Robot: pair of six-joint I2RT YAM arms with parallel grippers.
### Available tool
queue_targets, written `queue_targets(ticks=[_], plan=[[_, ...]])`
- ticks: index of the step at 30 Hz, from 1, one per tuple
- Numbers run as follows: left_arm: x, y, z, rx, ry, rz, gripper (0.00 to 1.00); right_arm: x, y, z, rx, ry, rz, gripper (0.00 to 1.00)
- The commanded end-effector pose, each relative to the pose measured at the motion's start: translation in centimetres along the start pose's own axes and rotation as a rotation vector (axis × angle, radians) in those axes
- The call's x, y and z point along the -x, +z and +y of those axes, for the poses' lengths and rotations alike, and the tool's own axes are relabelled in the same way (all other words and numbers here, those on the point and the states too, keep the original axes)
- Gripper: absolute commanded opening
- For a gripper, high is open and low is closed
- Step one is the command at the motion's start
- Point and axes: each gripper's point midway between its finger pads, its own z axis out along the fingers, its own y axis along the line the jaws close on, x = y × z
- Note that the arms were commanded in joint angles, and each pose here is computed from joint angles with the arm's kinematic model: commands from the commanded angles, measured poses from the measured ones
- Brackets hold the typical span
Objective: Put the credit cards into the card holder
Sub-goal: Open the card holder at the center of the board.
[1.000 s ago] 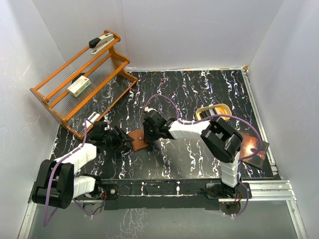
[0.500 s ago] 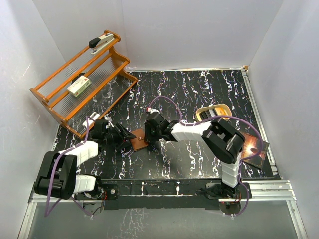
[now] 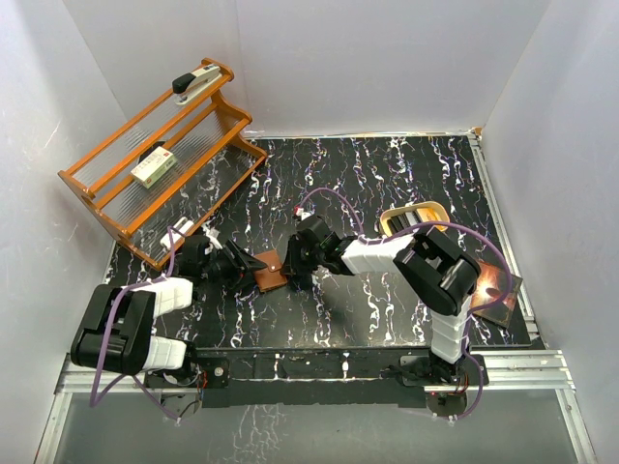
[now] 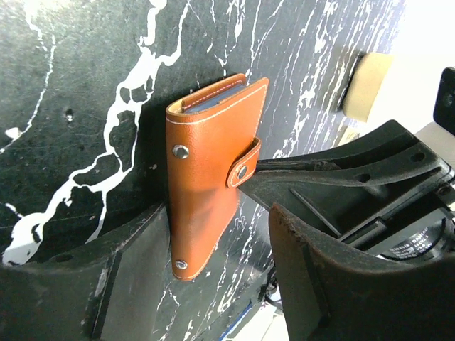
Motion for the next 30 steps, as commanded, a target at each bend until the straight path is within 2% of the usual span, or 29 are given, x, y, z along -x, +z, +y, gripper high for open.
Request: queue_targets(ticks=[1, 3, 6, 11, 15, 24, 30], plan=[[-0.7, -0.1, -3.2, -0.149, 0.023, 0.040, 0.54, -5.4, 0.0, -5.3, -0.149, 0.019, 0.163, 0.00], [-0.8, -0.1, -3.6, -0.161, 0.034, 0.043, 0.51, -5.4, -0.1, -5.4, -0.148, 0.023, 0.162, 0.00], [-0.8, 0.0, -3.1, -0.132, 0.032, 0.042, 0.42, -5.1, -0.4, -5.6, -0.152, 0.024, 0.152, 0.00], [-1.2, 0.1, -2.6, -0.123, 0.030, 0.049, 0.14, -4.2, -1.4, -5.2, -0.166, 0.005, 0.130, 0.00], [-1.5, 0.0, -3.1, -0.135, 0.045, 0.062, 0.01, -2.7, -3.2, -4.3, -0.170, -0.018, 0.095, 0.08], [-3.2, -0.5, -2.9, -0.100, 0.131, 0.103, 0.00, 0.4, -7.6, 0.6, -0.042, -0.034, -0.014, 0.25], [-4.4, -0.4, -2.7, -0.096, 0.146, 0.142, 0.00, 0.4, -7.5, 2.7, -0.010, -0.056, -0.010, 0.34]])
